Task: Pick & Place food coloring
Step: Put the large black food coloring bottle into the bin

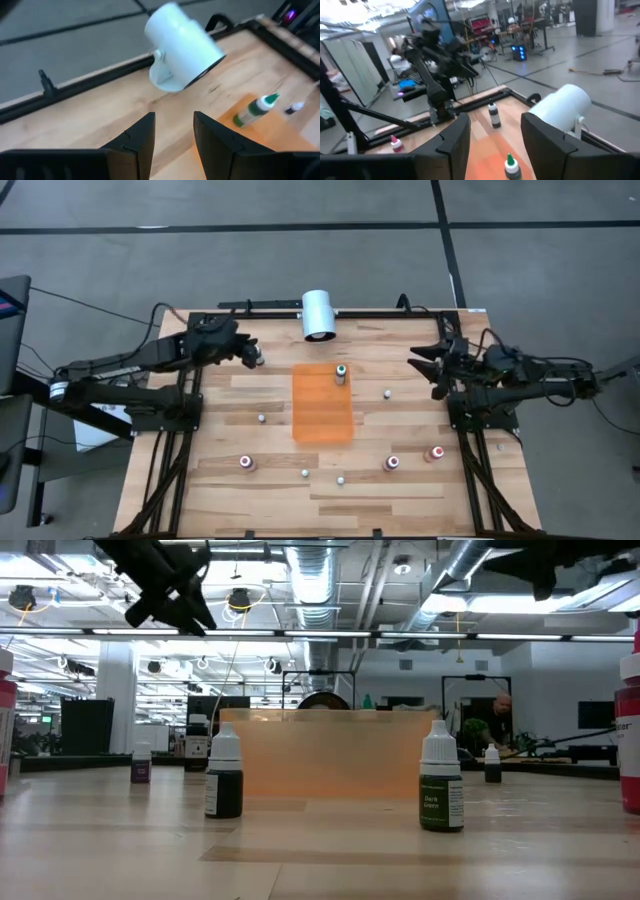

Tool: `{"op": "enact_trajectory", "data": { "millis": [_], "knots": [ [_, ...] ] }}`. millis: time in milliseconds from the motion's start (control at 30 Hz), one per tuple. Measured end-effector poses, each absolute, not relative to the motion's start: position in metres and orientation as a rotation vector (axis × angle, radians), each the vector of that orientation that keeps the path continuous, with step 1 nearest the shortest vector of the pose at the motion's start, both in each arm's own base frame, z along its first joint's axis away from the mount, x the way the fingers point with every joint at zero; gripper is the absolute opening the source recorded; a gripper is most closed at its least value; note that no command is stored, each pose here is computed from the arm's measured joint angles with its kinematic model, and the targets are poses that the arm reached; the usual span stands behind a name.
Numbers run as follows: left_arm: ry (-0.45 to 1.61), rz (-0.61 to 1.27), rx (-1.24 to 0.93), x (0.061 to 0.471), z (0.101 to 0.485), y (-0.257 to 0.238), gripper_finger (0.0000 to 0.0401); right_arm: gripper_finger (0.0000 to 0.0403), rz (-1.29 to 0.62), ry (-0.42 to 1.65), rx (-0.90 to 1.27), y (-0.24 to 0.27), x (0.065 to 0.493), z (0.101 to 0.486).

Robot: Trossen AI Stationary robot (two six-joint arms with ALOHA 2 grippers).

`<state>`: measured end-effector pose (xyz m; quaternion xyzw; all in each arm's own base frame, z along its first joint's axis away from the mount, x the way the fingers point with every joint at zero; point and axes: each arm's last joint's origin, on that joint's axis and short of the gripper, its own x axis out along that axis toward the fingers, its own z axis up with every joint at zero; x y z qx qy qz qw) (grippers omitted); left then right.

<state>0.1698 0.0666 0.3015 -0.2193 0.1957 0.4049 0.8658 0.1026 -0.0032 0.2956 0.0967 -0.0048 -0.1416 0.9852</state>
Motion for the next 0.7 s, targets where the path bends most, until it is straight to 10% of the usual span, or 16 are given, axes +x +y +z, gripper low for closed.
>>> {"op": "enact_trajectory", "data": {
  "millis": [700],
  "knots": [
    [0.721,1.051,-0.628,0.188,0.267,0.128,0.0126,0.0161,-0.222,-0.076,0.272,0.001,0.090,0.301]
  ]
}}
